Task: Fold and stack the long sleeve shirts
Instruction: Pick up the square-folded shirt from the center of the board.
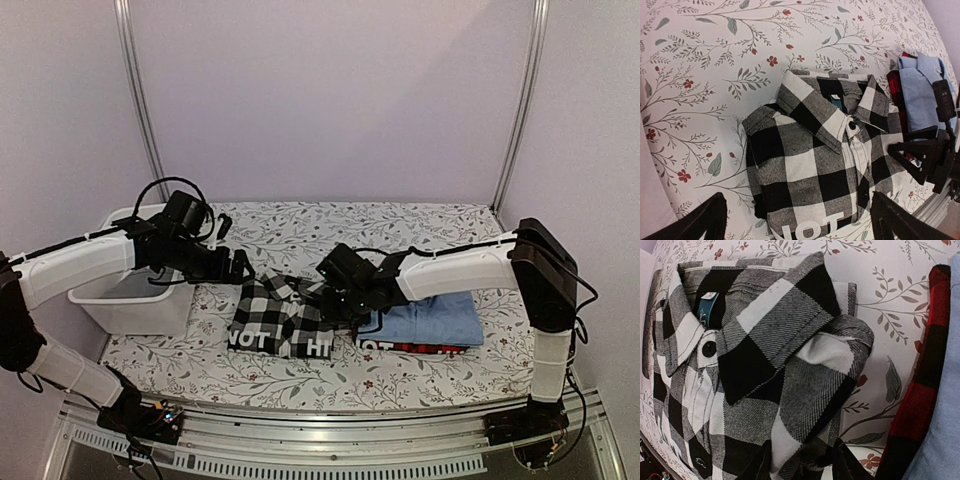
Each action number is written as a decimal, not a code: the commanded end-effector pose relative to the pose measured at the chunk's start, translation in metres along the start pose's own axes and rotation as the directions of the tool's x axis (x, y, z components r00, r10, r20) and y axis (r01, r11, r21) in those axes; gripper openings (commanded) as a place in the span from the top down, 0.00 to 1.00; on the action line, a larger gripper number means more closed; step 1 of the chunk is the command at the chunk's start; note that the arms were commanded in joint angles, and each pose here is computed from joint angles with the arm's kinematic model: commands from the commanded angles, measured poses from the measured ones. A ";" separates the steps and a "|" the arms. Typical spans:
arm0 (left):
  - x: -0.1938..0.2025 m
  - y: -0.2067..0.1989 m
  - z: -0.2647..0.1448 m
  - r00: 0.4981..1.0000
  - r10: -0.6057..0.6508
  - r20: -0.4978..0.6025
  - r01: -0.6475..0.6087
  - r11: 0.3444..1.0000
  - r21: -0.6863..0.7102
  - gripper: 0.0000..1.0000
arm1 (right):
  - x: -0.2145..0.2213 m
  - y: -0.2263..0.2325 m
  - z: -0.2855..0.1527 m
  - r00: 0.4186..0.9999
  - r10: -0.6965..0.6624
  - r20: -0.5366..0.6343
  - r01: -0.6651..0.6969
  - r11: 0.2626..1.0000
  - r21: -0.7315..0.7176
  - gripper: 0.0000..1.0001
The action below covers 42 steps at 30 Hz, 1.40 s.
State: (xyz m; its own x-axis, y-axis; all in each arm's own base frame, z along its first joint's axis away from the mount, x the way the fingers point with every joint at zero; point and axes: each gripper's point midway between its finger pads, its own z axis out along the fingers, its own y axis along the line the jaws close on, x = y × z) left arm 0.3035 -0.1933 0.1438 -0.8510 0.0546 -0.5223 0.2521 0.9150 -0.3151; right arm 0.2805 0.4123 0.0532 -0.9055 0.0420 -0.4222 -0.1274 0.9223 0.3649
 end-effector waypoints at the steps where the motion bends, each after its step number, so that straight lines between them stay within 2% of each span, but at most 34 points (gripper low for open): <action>1: 0.000 0.004 -0.003 1.000 -0.013 0.013 0.013 1.000 0.002 0.00 | 0.004 -0.015 0.008 0.999 0.026 -0.018 -0.026 1.000 0.017 0.63; 10: -0.001 0.002 -0.002 1.000 -0.015 0.012 0.015 1.000 0.009 0.00 | 0.004 -0.019 0.019 0.998 0.049 -0.040 -0.049 0.999 -0.019 0.58; 19: 0.001 0.003 0.000 1.000 -0.015 0.005 0.015 1.000 0.009 0.00 | 0.021 -0.024 0.041 0.995 0.019 -0.099 -0.017 1.000 0.016 0.62; 28: 0.011 -0.005 0.014 0.998 -0.052 -0.044 0.055 0.996 0.068 0.00 | 0.002 -0.045 0.039 0.996 -0.003 -0.088 0.008 0.998 0.057 1.00; 35: 0.025 -0.003 0.037 0.989 -0.106 -0.100 0.111 0.993 0.051 0.01 | -0.036 -0.069 0.029 0.998 -0.046 -0.039 0.049 0.995 0.082 1.00; 42: 0.043 0.012 0.066 0.967 -0.217 -0.132 0.217 0.976 -0.013 0.15 | -0.035 -0.058 0.028 0.994 -0.090 -0.067 0.092 0.996 0.022 1.00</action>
State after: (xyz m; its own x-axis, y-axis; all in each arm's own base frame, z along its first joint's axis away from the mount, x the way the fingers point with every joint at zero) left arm 0.2987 -0.2053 0.0833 -0.9321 -0.0259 -0.3614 0.1269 0.9110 -0.3925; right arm 0.3371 0.3713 0.0187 -0.9145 -0.0094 -0.4045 -0.1543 0.9324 0.3270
